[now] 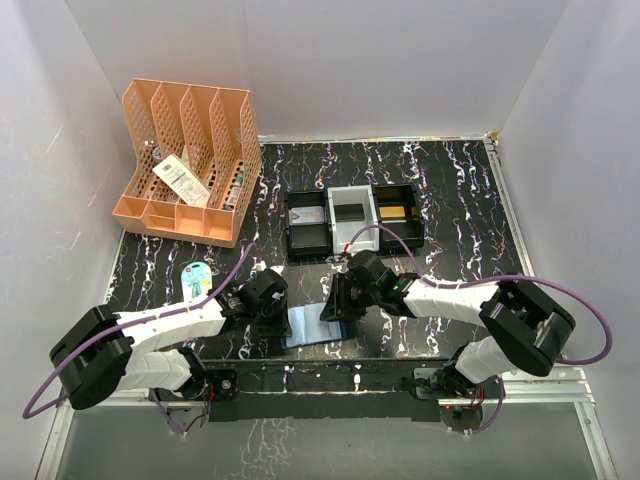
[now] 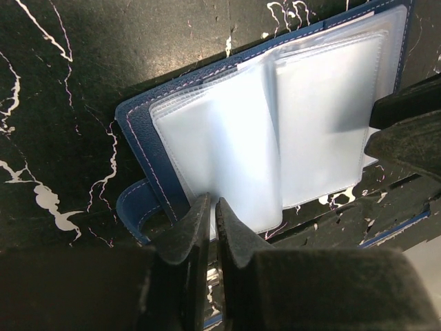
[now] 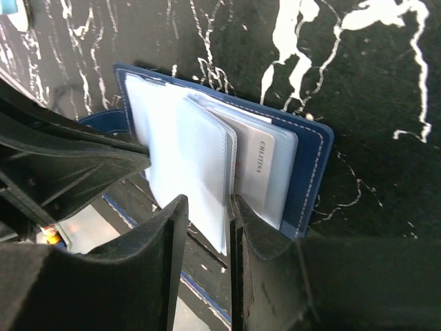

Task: Take the credit cards out of the card holder

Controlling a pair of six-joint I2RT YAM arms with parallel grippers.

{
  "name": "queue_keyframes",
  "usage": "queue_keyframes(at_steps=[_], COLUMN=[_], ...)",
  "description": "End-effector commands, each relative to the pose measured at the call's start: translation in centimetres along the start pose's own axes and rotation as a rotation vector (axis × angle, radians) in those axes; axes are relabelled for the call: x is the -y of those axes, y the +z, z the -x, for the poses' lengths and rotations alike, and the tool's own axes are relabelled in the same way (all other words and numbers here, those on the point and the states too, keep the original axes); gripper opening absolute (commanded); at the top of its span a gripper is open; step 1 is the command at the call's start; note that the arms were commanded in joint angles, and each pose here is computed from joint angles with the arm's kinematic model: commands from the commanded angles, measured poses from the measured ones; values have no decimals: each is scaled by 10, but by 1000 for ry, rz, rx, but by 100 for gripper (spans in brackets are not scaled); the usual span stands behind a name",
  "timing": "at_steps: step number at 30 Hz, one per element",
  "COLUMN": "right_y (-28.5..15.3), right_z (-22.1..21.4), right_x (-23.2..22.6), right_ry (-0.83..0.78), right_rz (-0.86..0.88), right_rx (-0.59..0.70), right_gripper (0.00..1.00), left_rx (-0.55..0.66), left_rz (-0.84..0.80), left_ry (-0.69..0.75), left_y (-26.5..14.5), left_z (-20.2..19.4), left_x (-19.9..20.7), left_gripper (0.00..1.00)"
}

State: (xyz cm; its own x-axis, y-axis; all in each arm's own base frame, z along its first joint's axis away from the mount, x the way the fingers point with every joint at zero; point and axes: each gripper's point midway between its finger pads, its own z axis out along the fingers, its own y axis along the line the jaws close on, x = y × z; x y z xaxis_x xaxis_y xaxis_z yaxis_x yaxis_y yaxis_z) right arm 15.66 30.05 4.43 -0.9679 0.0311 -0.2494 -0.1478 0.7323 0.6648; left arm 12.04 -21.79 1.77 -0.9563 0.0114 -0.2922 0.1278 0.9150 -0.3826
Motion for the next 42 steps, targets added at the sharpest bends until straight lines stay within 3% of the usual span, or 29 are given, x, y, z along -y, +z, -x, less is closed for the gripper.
queue_keyframes(at_steps=[1,28,42], right_y=[-6,-8,-7], right_z=[12,6,3], right_x=[-40,-55,-61], right_ry=[-20,-6,10], right_rz=[154,238,292], right_rx=[33,-6,-20], right_gripper=[26,26,21], left_rx=[-34,-21,-6], left_rz=[38,35,26], left_ry=[14,15,14], left_y=[1,-1,-4], left_z=[-10,-6,-3], left_x=[-10,-7,-5], left_gripper=[7,5,4])
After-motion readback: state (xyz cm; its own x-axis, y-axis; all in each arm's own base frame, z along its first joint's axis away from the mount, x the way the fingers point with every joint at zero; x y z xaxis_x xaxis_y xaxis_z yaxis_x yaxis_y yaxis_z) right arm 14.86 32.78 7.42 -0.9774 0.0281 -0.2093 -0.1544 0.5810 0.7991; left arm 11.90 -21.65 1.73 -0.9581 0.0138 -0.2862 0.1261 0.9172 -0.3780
